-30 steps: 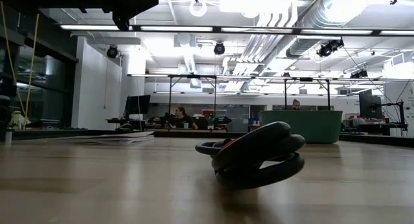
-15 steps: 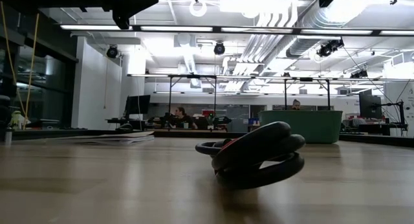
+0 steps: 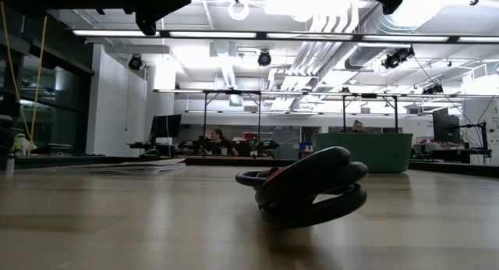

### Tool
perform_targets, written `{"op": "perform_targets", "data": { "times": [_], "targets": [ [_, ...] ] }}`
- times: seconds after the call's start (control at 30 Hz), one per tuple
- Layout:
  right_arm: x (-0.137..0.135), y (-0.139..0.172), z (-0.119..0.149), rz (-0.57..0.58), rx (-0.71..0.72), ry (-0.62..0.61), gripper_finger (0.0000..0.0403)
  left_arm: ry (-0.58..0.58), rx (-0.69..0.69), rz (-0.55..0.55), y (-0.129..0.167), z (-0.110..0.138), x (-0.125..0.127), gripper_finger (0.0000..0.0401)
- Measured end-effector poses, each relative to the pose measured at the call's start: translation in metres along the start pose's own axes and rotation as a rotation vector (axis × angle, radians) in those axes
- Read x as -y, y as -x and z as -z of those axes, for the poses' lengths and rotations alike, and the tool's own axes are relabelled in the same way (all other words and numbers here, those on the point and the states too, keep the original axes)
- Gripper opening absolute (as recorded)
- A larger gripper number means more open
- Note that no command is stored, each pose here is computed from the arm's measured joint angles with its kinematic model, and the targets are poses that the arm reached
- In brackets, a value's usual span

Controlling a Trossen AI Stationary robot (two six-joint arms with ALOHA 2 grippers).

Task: Pick and place USB-C Cables
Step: Put the black charger cable into the green bin

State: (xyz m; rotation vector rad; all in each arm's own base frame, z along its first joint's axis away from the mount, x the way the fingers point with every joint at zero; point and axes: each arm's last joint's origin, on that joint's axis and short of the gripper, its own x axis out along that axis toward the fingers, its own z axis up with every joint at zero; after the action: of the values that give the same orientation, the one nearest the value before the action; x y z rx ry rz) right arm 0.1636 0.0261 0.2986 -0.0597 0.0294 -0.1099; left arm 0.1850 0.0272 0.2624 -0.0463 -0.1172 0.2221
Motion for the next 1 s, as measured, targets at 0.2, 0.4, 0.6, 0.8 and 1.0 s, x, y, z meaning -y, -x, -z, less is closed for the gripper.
{"op": "perform_targets", "data": {
  "times": [0.2,0.4,0.6,0.8,1.0],
  "targets": [
    [0.0001,-0.0001,-0.0005,0.002,0.004,-0.001,0.0199,0.001,0.002,0.000,0.0000,-0.0002,0.0000,0.0214],
    [0.0002,0.0000,-0.0004,0.007,-0.001,-0.003,0.0199,0.001,0.002,0.000,0.0000,-0.0002,0.0000,0.0214],
    [0.0002,0.0000,0.0009,0.008,-0.013,0.003,0.0199,0.001,0.002,0.000,0.0000,-0.0002,0.0000,0.0214],
    [0.0002,0.0001,0.0009,0.008,-0.013,-0.006,0.0199,0.001,0.002,0.000,0.0000,-0.0002,0.0000,0.0214],
    [0.0002,0.0001,0.0009,0.008,-0.013,-0.006,0.0199,0.000,0.002,0.000,0.0000,-0.0001,0.0000,0.0214]
  ]
}}
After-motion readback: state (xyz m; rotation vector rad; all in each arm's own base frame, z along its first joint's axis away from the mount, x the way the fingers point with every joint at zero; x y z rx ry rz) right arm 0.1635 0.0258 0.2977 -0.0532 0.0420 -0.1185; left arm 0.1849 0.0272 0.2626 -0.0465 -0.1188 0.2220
